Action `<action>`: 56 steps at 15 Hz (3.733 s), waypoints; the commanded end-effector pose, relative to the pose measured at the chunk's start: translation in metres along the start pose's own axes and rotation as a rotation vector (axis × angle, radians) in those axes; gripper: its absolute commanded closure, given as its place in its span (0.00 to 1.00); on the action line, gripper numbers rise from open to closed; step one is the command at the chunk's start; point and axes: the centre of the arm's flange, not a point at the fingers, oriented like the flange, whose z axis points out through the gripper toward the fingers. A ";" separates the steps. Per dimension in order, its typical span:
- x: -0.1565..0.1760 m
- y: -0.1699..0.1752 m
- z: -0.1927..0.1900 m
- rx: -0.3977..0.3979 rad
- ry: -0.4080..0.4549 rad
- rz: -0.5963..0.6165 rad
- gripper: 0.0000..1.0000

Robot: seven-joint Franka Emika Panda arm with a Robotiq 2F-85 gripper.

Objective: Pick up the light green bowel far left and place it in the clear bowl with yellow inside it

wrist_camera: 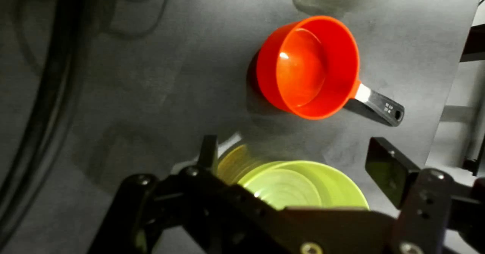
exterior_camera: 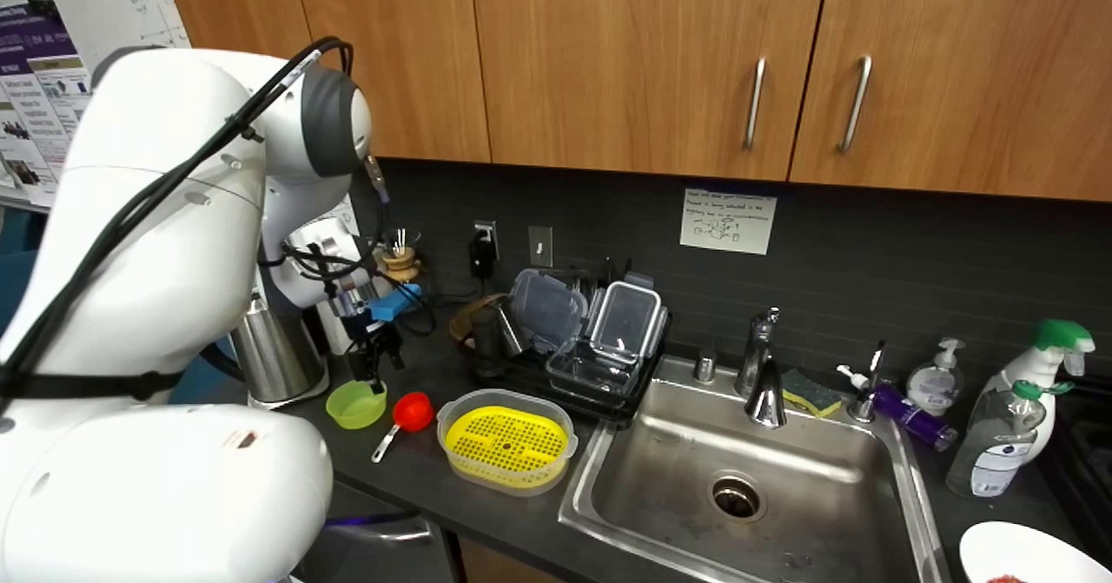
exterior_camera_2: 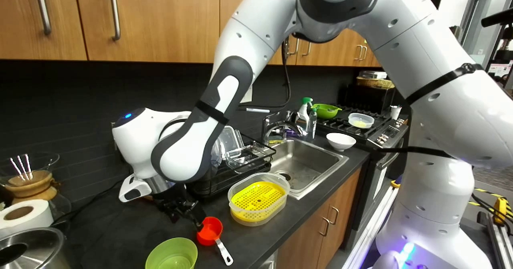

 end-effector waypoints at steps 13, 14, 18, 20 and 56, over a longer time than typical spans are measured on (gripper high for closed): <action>0.020 0.007 -0.012 -0.034 -0.019 -0.095 0.00; 0.015 0.014 -0.012 -0.031 -0.020 -0.093 0.00; 0.010 0.034 -0.003 0.005 -0.034 -0.077 0.00; 0.011 0.039 0.005 0.023 -0.056 -0.070 0.00; 0.044 0.065 0.056 -0.105 0.257 -0.331 0.37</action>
